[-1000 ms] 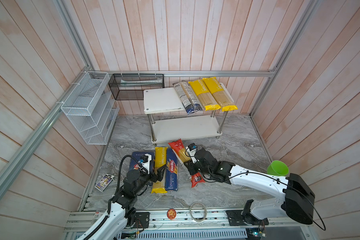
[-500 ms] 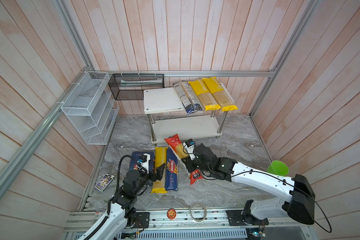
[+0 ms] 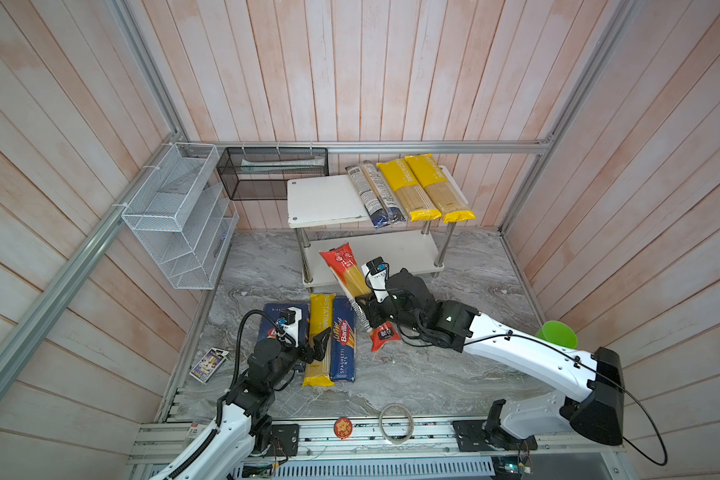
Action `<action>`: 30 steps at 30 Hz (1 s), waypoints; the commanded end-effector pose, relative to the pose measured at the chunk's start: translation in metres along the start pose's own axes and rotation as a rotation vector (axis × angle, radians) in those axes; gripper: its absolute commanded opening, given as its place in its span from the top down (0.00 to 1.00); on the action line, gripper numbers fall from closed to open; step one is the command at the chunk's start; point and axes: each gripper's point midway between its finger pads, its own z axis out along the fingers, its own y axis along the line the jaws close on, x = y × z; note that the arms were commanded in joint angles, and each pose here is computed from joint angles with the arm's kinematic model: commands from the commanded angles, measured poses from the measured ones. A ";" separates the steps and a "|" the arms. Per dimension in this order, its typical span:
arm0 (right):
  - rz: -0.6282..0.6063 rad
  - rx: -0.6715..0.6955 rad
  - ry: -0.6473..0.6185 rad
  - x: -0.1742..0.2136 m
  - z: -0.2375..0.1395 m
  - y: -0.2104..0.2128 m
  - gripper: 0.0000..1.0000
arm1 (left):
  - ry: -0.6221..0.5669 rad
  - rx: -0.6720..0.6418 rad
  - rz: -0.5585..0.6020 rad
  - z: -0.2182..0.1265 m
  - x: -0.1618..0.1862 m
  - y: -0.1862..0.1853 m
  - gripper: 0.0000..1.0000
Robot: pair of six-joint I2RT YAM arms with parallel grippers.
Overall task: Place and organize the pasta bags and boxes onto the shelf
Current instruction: 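Carry the red spaghetti bag up over the top shelf with the right gripper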
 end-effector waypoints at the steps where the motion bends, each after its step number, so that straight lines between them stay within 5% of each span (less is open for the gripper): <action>1: 0.009 -0.039 -0.169 -0.058 -0.020 0.017 0.79 | -0.020 0.000 0.001 0.000 -0.006 0.000 0.00; 30: -0.002 0.029 -0.320 -0.179 -0.009 0.028 0.81 | -0.034 0.027 0.013 -0.003 -0.006 -0.005 0.00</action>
